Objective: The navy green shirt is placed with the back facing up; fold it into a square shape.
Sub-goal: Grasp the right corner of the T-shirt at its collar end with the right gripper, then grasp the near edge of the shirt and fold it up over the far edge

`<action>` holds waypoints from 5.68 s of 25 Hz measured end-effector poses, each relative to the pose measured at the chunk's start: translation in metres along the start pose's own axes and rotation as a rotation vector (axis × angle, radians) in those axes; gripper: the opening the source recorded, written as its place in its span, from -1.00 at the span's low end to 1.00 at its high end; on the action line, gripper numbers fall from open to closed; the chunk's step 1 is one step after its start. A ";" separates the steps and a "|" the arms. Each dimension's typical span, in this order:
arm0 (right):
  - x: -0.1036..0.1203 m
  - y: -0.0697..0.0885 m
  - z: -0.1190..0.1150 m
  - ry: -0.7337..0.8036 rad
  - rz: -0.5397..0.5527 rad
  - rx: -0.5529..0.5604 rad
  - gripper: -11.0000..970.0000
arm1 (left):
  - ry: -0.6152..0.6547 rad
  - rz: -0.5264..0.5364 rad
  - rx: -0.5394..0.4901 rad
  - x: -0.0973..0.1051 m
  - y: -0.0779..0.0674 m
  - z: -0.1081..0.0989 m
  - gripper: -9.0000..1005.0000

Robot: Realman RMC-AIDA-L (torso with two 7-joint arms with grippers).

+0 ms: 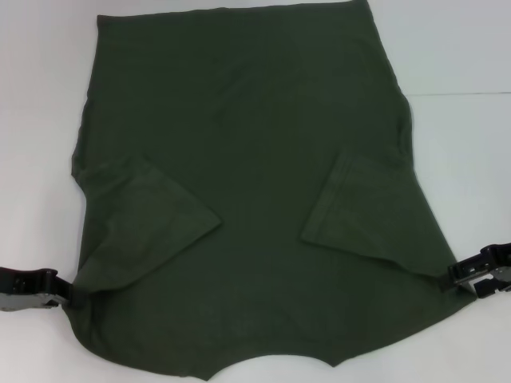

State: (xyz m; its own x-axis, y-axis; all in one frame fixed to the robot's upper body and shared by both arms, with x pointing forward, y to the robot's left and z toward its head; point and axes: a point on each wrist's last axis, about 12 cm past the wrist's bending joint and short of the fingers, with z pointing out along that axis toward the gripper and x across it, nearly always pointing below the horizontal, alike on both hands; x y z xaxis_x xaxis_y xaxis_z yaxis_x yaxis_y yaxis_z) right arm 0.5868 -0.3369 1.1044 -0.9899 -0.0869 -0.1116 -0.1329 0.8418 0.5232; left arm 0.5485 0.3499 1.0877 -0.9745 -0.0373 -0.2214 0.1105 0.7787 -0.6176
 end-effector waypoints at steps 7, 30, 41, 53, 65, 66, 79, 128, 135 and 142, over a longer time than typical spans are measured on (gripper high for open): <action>-0.001 0.000 0.000 -0.005 -0.006 0.007 0.89 | 0.000 0.001 0.000 0.000 0.000 0.000 -0.93; -0.001 0.005 0.008 -0.023 -0.015 -0.029 0.89 | -0.003 0.000 0.001 -0.001 0.000 -0.001 -0.93; -0.004 0.013 0.014 -0.027 -0.027 -0.060 0.89 | -0.016 -0.004 0.004 -0.001 0.001 -0.003 -0.93; -0.008 0.018 0.016 -0.025 -0.043 -0.054 0.67 | -0.022 -0.004 0.002 -0.003 0.001 -0.004 -0.93; -0.009 0.018 0.015 -0.023 -0.046 -0.049 0.16 | -0.027 0.002 0.001 -0.006 0.000 -0.005 -0.93; -0.010 0.019 0.015 -0.023 -0.047 -0.049 0.14 | -0.027 0.002 0.001 -0.006 0.000 -0.005 -0.93; -0.010 0.020 0.018 -0.006 -0.066 -0.026 -0.16 | -0.032 0.003 -0.002 -0.007 0.000 -0.005 -0.93; 0.000 0.003 -0.034 -0.093 -0.174 -0.126 -0.82 | 0.077 0.108 0.163 -0.008 -0.020 -0.037 -0.93; -0.031 0.015 -0.046 -0.248 -0.190 -0.122 -0.81 | -0.050 0.098 0.154 -0.041 -0.030 -0.045 -0.93; -0.061 0.025 -0.057 -0.409 -0.182 -0.106 -0.80 | -0.207 0.100 0.135 -0.080 -0.043 -0.047 -0.93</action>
State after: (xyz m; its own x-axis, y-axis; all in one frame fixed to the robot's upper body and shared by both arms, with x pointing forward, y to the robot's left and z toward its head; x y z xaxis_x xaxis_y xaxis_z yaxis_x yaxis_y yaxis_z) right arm 0.6407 -0.3413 1.1720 -0.8525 0.0067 -0.5227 -0.3283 0.7712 0.5454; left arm 0.6121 0.3484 1.1677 -0.8980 -0.1024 -0.4280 0.2432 0.6951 -0.6765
